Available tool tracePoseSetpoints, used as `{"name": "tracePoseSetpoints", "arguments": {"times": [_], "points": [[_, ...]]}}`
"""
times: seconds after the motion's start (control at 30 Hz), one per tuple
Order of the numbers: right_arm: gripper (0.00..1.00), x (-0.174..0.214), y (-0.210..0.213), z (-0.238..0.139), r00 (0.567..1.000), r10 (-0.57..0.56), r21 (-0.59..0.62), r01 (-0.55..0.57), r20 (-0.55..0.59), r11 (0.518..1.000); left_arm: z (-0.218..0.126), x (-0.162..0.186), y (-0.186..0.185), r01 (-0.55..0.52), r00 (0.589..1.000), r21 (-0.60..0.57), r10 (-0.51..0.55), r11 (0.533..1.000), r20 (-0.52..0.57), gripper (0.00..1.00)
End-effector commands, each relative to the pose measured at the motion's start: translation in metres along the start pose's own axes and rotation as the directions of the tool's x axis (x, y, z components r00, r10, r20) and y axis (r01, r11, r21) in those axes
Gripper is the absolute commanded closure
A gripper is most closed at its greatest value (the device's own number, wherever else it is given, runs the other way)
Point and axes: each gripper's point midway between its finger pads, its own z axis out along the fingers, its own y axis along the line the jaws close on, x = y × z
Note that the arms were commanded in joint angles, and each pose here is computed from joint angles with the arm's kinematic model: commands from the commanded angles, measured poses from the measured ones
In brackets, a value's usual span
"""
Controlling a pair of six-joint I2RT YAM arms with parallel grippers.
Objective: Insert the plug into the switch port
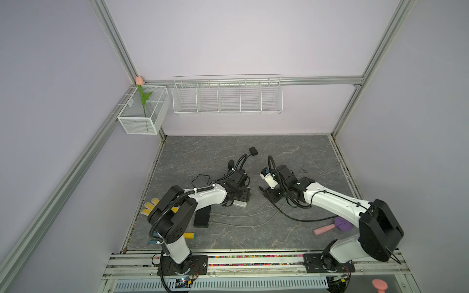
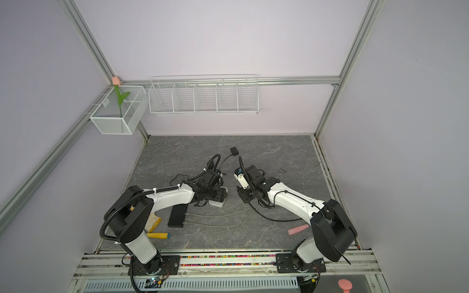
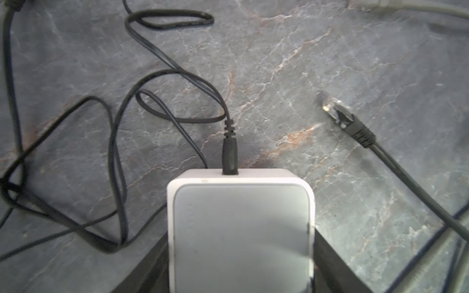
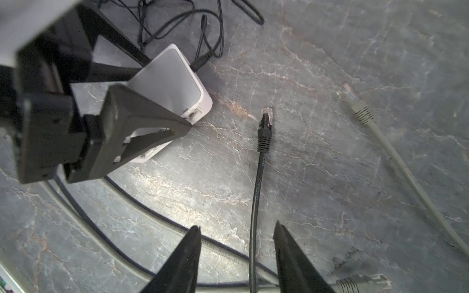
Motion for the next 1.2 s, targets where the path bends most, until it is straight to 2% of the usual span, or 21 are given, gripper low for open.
{"name": "tracePoseSetpoints", "arguments": {"times": [0.0, 0.07, 0.17, 0.33, 0.43, 0.6, 0.63, 0.67, 0.8, 0.87, 1.03, 1.17], "points": [[0.49, 0.008, -0.005, 0.011, 0.996, -0.033, 0.015, 0.035, -0.081, 0.999, 0.012, 0.019, 0.032, 0.032, 0.994, -0.136, -0.045, 0.99, -0.098, 1.0], [0.49, 0.009, -0.007, 0.017, 0.994, -0.037, 0.025, 0.04, -0.106, 0.999, 0.016, 0.017, 0.037, 0.052, 0.992, -0.152, -0.068, 0.987, -0.103, 0.96], [0.49, 0.012, -0.011, 0.026, 0.989, -0.035, 0.041, 0.041, -0.144, 0.998, 0.022, 0.014, 0.04, 0.084, 0.99, -0.151, -0.1, 0.985, -0.1, 0.82], [0.49, 0.021, -0.013, 0.038, 0.98, -0.031, 0.047, 0.041, -0.196, 0.998, 0.025, 0.006, 0.04, 0.137, 0.986, -0.144, -0.149, 0.98, -0.08, 0.41], [0.49, 0.028, -0.013, 0.045, 0.972, -0.031, 0.043, 0.042, -0.235, 0.998, 0.02, 0.0, 0.038, 0.164, 0.983, -0.138, -0.174, 0.977, -0.056, 0.27], [0.48, 0.033, -0.011, 0.051, 0.965, -0.021, 0.032, 0.03, -0.26, 0.999, 0.007, -0.012, 0.034, 0.19, 0.981, -0.116, -0.193, 0.975, -0.013, 0.09], [0.49, 0.033, -0.011, 0.052, 0.964, -0.021, 0.032, 0.03, -0.264, 0.999, 0.005, -0.014, 0.032, 0.193, 0.981, -0.107, -0.195, 0.975, -0.006, 0.01], [0.51, 0.034, -0.011, 0.052, 0.963, -0.02, 0.031, 0.03, -0.269, 0.999, 0.003, -0.016, 0.032, 0.194, 0.981, -0.103, -0.195, 0.976, -0.002, 0.01], [0.76, 0.035, -0.01, 0.052, 0.96, -0.026, 0.026, 0.034, -0.278, 0.999, -0.008, -0.023, 0.029, 0.206, 0.978, -0.084, -0.205, 0.975, 0.026, 0.01], [0.81, 0.034, -0.01, 0.05, 0.96, -0.032, 0.024, 0.04, -0.279, 0.999, -0.021, -0.029, 0.027, 0.216, 0.975, -0.065, -0.212, 0.974, 0.066, 0.01], [0.91, 0.028, -0.013, 0.039, 0.962, -0.065, 0.06, 0.084, -0.267, 0.995, -0.089, -0.057, 0.025, 0.241, 0.939, 0.007, -0.235, 0.97, 0.252, 0.01], [0.88, 0.021, -0.016, 0.027, 0.964, -0.076, 0.085, 0.1, -0.256, 0.991, -0.137, -0.067, 0.027, 0.242, 0.9, 0.054, -0.244, 0.969, 0.362, 0.01]]}}
